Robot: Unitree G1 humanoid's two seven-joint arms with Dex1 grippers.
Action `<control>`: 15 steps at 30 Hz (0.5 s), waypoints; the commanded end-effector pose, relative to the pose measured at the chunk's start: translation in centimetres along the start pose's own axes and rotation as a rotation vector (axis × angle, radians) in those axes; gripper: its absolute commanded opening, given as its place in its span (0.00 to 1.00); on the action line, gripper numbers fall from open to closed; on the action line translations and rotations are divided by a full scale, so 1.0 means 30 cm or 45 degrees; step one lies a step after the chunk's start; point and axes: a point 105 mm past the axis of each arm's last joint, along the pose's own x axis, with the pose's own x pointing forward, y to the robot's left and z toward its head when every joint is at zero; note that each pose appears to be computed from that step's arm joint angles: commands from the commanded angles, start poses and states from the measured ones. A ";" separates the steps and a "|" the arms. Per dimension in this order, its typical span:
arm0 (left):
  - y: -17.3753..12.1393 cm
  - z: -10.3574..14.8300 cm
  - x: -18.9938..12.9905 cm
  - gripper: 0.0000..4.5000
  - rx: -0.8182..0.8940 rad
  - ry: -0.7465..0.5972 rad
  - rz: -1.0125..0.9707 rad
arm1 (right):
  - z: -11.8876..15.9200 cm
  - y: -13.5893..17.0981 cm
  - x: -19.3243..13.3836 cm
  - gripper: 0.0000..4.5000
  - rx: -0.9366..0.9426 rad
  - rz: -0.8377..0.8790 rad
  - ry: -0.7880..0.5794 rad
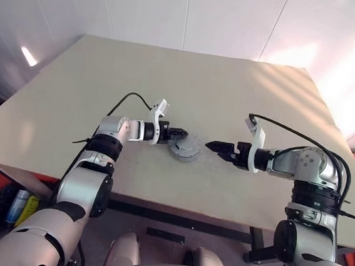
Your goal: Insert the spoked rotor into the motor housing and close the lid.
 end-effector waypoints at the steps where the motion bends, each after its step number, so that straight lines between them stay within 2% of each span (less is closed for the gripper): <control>1: 0.042 -0.028 -0.016 0.00 -0.013 0.040 0.076 | 0.010 0.032 0.023 1.00 0.035 0.036 -0.018; 9: 0.062 -0.011 -0.041 0.00 -0.026 0.005 0.110 | -0.033 0.099 0.120 1.00 0.125 0.127 0.013; 15: 0.069 0.010 -0.054 0.00 -0.022 -0.026 0.128 | -0.011 0.204 0.155 1.00 0.159 0.309 0.010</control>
